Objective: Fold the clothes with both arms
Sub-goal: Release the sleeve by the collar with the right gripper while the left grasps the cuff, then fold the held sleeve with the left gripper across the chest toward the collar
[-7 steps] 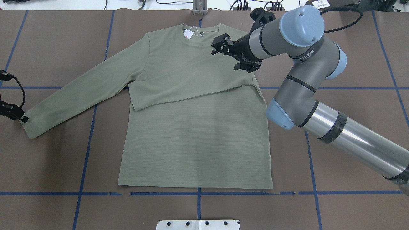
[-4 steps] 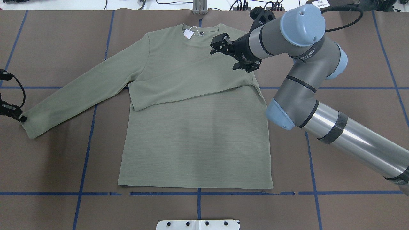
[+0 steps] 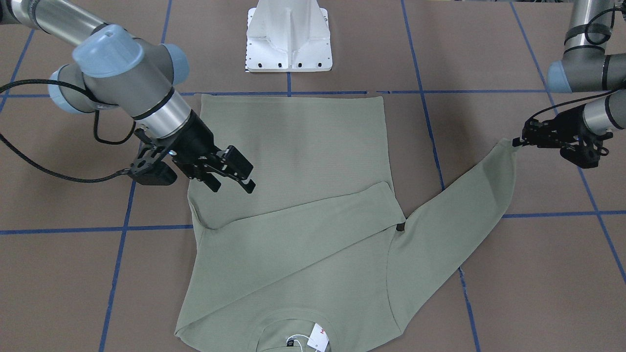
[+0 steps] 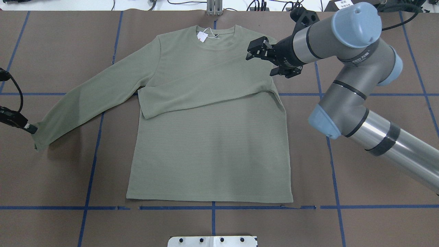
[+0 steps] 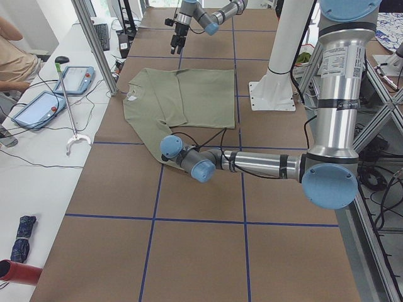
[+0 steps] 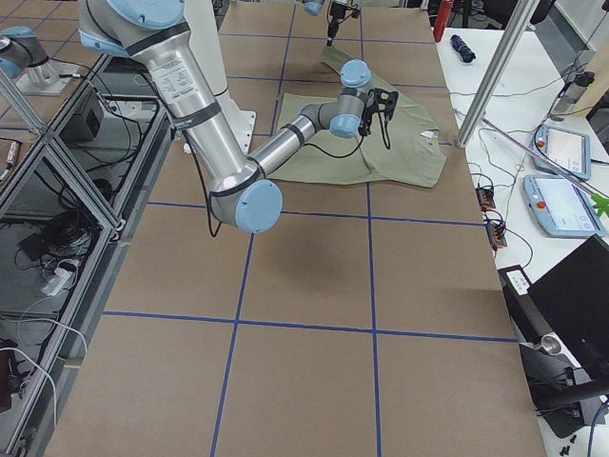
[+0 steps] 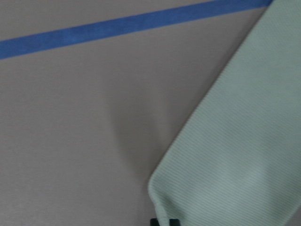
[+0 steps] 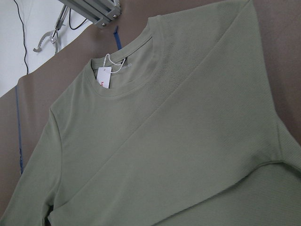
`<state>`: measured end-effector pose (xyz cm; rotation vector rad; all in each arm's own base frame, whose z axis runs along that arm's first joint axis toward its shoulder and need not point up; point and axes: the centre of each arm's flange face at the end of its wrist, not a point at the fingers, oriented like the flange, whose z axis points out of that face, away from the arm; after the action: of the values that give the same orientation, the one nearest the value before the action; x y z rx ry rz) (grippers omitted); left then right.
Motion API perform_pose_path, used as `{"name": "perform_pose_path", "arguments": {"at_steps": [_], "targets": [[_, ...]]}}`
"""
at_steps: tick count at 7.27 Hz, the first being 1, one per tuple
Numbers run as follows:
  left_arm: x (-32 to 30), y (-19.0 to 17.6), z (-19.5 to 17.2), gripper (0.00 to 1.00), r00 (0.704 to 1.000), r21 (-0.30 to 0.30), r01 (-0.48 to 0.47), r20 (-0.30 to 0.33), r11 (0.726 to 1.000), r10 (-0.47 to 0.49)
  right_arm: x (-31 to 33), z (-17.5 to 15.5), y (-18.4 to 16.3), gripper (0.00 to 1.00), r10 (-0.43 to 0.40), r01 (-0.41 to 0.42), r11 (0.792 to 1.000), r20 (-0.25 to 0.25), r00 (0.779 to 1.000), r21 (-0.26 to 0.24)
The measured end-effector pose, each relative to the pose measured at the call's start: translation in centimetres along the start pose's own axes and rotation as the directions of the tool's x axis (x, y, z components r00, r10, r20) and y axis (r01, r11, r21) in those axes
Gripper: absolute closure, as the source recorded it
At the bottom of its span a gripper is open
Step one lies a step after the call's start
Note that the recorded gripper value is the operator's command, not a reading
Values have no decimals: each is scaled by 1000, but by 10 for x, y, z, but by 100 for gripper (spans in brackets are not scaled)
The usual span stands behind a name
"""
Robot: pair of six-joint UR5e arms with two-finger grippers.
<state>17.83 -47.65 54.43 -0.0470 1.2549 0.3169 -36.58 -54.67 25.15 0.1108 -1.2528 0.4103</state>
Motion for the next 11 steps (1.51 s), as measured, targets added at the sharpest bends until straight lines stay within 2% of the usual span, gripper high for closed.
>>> {"name": "perform_pose_path", "arguments": {"at_steps": [1,3,4,5,6,7,9,10,11], "targets": [[57,-23,-16,100,998,25,49,-43,998,-48,44,-24,-30,0,-30,30,999,-34,999,-19],[189,-96,-42,100,984,71,145,-113,987,-137,138,-78,-89,0,-85,84,996,-101,991,-13],[254,-132,-42,100,978,105,182,-126,978,-169,178,-103,-109,0,-102,102,995,-127,987,-6],[312,-168,-27,100,976,174,203,-116,964,-184,210,-124,-125,0,-103,104,995,-143,984,-1],[369,-205,4,100,974,263,220,-112,939,-197,237,-138,-135,0,-104,106,994,-160,982,5],[424,-236,55,100,969,356,238,-147,904,-197,256,-144,-139,0,-113,116,993,-176,978,5],[521,-269,175,100,953,477,285,-230,831,-195,275,-144,-141,0,-114,117,993,-196,974,3],[553,-269,219,84,950,506,297,-241,810,-197,278,-143,-141,0,-113,116,993,-200,973,3],[569,-264,244,22,950,517,299,-244,802,-197,279,-143,-141,0,-113,116,993,-200,973,4]]}}
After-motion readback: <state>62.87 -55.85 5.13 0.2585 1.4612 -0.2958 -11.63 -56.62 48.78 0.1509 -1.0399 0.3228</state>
